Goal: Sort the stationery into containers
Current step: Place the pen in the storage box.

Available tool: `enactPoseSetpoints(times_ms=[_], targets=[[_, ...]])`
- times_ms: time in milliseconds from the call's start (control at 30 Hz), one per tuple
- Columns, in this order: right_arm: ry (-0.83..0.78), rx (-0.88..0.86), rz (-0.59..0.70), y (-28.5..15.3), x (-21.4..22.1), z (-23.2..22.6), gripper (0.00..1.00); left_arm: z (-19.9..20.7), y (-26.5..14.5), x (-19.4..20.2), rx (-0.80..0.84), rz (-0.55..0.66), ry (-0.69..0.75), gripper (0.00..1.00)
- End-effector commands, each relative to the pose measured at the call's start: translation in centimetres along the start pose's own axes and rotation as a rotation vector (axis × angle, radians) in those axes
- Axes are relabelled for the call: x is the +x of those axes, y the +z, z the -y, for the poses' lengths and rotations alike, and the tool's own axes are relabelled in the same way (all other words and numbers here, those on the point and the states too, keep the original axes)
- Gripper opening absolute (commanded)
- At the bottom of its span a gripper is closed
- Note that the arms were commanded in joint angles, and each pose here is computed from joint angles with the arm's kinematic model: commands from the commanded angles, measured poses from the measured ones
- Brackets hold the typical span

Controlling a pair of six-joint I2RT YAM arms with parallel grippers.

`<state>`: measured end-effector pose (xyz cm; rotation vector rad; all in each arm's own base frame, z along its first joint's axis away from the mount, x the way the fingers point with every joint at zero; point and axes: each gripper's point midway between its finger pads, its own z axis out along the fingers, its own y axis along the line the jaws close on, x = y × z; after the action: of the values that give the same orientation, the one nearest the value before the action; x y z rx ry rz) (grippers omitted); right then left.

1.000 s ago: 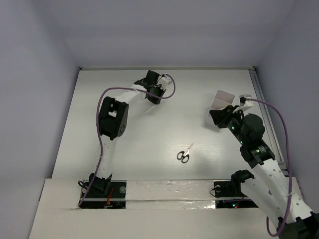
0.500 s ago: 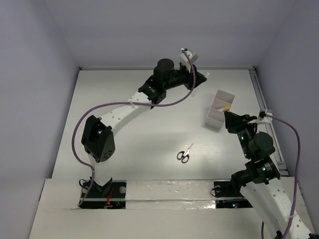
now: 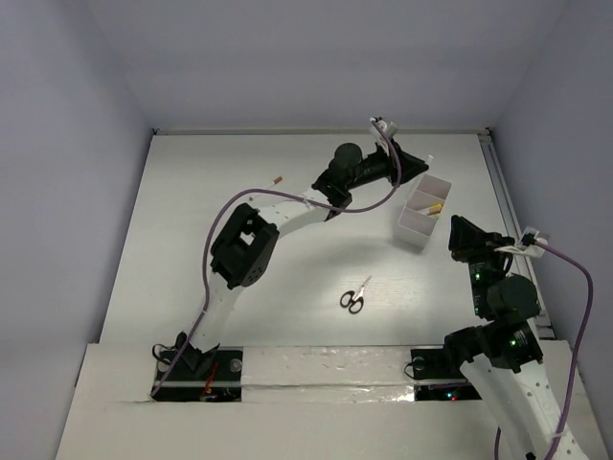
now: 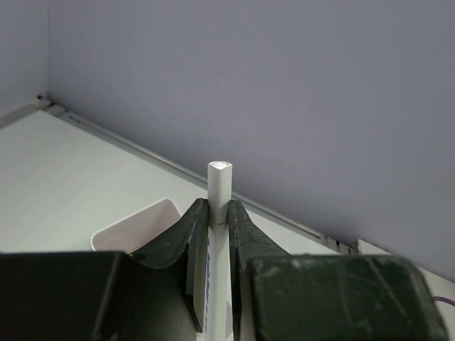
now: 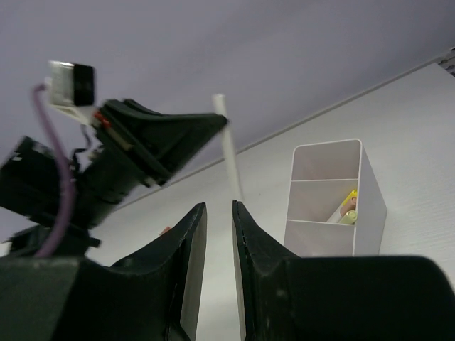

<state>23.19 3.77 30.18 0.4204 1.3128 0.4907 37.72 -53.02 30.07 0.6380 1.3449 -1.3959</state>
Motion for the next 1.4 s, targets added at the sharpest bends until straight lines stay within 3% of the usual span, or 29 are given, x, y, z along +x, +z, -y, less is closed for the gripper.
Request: enactPoseSetpoints(times_ms=[0,633,1367], targets=[[0.014,-0.010,0.047,0.2,-1.2,-0.5,0.27,3.1,1.7,-5.2,0.138,0.165,0.055,0.00],[0.005,-0.070,0.030,0.5,-0.5,-1.4,0.27,0.1,4.1,-0.5,0.231,0.214,0.049,0.00],[0.010,-0.097,0.028,0.7,-0.2,-1.8,0.27,-2.7,5.0,5.0,0.207,0.154,0.056,0.00]])
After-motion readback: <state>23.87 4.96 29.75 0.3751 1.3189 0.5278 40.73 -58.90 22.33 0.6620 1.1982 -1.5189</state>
